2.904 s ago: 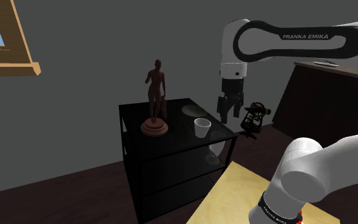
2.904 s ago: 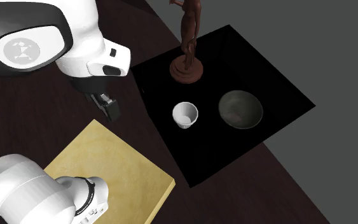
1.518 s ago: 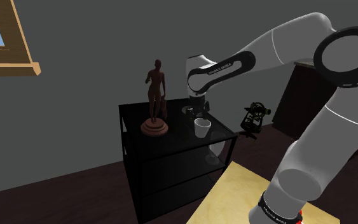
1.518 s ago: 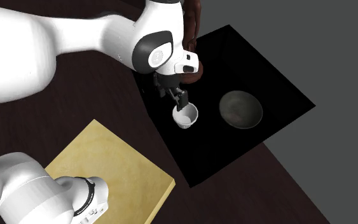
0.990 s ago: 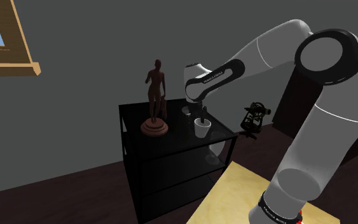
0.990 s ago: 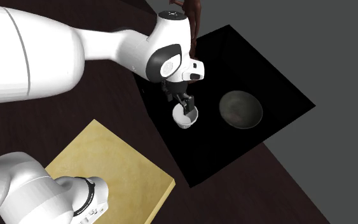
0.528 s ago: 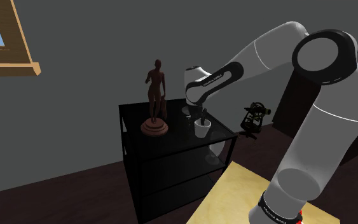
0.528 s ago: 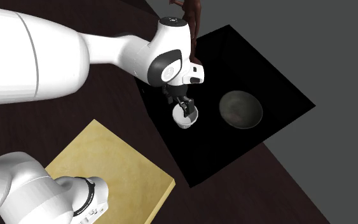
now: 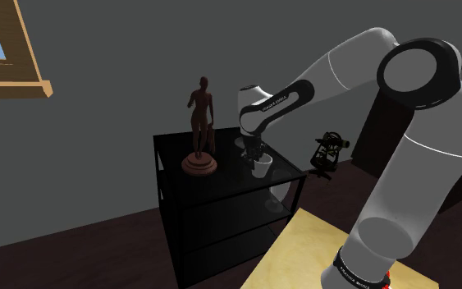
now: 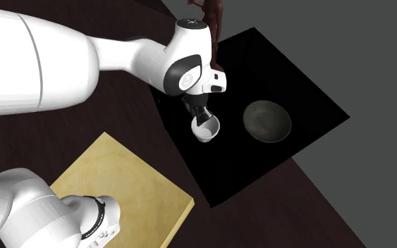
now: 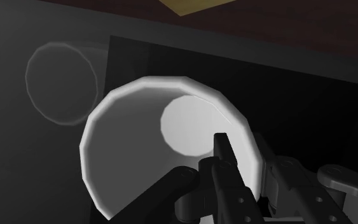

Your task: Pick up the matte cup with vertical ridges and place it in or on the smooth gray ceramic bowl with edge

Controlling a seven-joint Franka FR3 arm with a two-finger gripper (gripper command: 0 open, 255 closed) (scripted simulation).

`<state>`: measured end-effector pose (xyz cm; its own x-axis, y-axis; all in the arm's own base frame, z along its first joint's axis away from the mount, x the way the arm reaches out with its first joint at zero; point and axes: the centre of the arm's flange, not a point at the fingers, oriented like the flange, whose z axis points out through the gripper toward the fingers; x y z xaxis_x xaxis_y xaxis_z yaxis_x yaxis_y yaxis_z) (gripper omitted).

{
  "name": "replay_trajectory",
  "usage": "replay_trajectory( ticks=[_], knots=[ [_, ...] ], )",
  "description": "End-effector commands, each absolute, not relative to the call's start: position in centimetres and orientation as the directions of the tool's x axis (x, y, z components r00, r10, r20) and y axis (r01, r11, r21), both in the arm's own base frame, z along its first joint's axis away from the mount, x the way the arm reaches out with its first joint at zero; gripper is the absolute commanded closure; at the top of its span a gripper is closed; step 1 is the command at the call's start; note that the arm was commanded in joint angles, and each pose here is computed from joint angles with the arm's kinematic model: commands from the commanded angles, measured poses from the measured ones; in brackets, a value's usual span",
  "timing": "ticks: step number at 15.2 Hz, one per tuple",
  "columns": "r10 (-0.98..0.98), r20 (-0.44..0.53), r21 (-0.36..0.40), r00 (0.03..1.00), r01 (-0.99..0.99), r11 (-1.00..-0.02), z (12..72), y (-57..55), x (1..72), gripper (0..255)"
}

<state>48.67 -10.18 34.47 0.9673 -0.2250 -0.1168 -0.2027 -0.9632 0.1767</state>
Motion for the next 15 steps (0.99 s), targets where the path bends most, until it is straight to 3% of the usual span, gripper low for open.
replay_trajectory(
  ticks=[1, 15],
  knots=[
    [-0.225, -0.118, 0.177, 0.967, -0.203, -0.963, 34.4, -10.2, 48.7, 255],
    [-0.225, -0.118, 0.177, 0.967, -0.203, -0.963, 40.2, -10.2, 48.7, 255]
  ],
)
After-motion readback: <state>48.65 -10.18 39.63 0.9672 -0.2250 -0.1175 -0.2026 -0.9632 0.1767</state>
